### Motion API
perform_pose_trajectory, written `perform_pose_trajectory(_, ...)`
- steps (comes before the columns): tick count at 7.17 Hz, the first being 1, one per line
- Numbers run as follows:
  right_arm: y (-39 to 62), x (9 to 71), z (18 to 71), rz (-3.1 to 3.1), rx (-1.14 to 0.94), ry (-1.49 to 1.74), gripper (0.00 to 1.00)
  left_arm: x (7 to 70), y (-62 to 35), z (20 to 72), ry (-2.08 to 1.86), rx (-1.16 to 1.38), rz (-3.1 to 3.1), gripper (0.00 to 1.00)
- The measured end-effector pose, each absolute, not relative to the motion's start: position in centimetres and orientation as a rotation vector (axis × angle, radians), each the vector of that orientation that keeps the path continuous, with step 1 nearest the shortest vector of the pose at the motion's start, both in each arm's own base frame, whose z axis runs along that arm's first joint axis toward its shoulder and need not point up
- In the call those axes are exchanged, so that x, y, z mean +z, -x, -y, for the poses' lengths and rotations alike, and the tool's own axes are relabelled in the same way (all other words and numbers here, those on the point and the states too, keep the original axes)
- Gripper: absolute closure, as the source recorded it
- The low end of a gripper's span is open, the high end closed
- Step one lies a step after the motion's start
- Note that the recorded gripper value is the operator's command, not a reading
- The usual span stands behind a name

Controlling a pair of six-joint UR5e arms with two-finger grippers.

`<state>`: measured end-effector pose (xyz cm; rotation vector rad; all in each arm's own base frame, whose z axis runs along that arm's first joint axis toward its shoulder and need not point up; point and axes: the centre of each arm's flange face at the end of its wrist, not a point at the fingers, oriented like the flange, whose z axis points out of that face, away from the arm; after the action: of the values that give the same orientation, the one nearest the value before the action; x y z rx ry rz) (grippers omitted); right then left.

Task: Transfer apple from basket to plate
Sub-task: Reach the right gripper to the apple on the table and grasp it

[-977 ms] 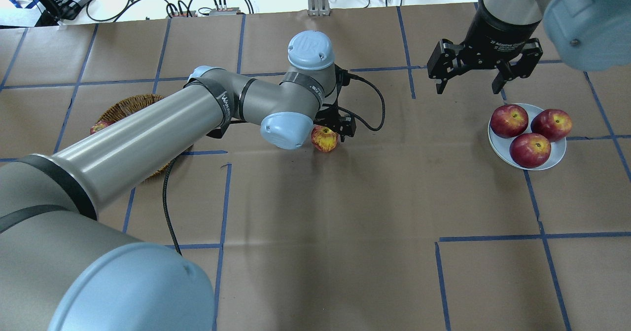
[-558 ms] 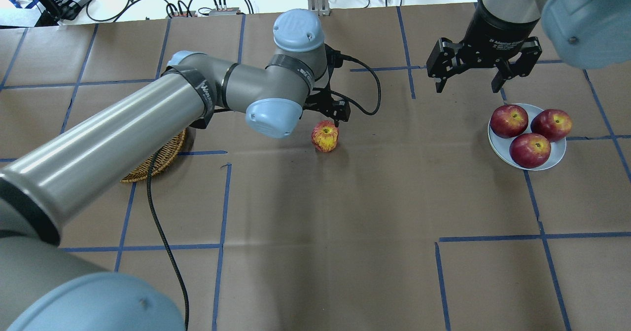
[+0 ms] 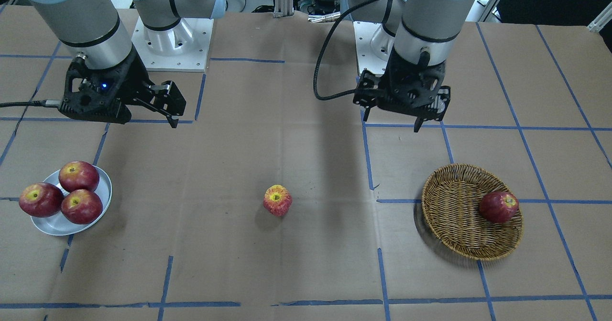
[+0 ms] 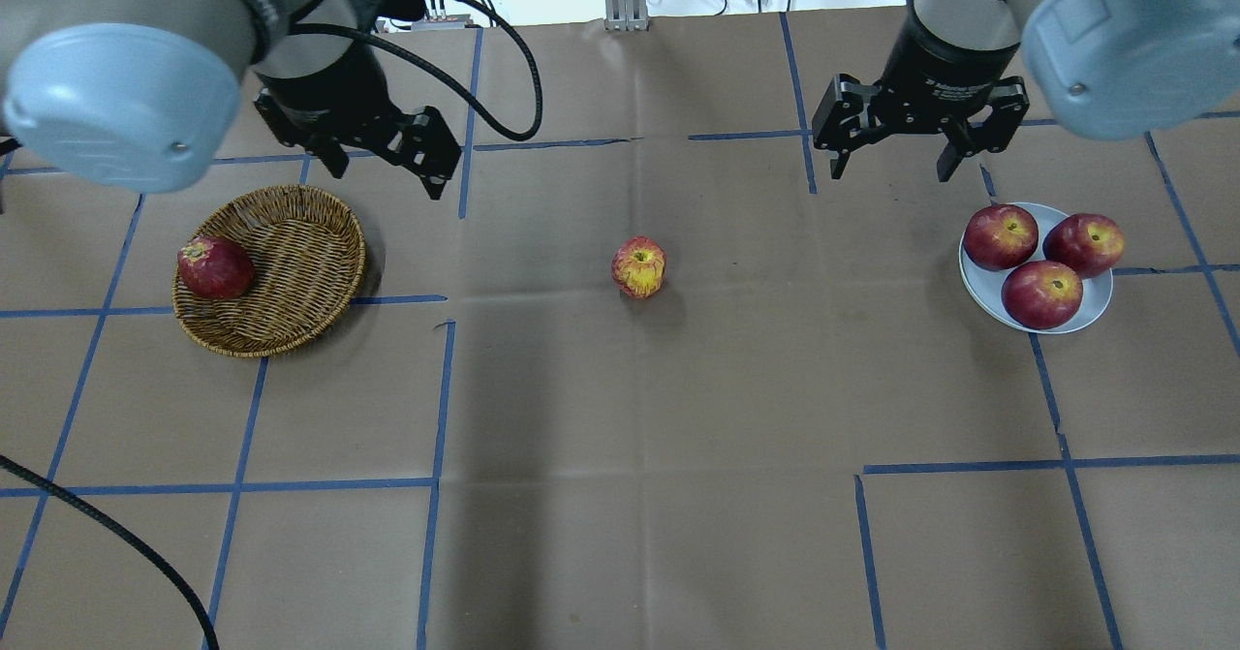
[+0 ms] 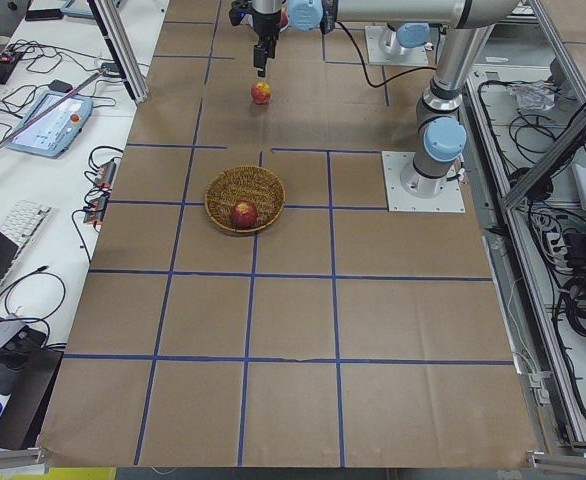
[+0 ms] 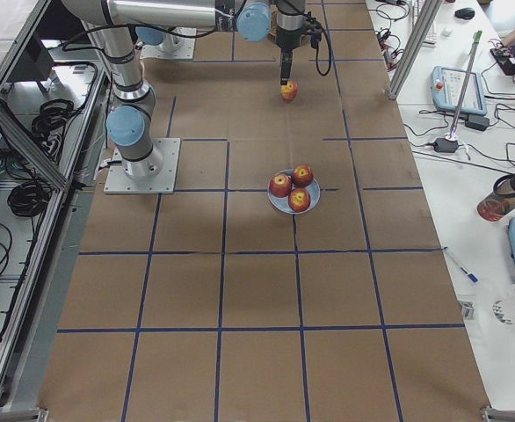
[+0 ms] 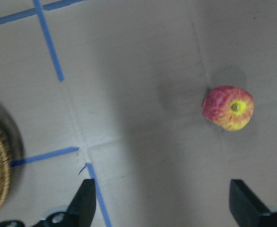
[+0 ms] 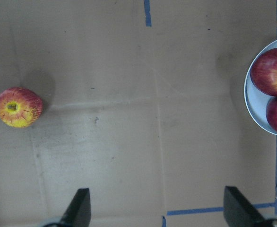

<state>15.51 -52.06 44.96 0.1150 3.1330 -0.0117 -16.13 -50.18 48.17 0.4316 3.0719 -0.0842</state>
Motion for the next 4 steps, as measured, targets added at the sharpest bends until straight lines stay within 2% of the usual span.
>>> perform_pose_trajectory(2,-21.9,42.4,52.6,-3.133,-0.058,-0.104,0.00,50.5,14.2,47.7,-0.429,-0.090,-3.068,0.01)
perform_pose_trajectory(4,-28.7,38.3,52.8,-3.127,-0.091,-0.105,0.00,50.4,14.0,47.4,-0.410,-0.074,-3.075,0.01)
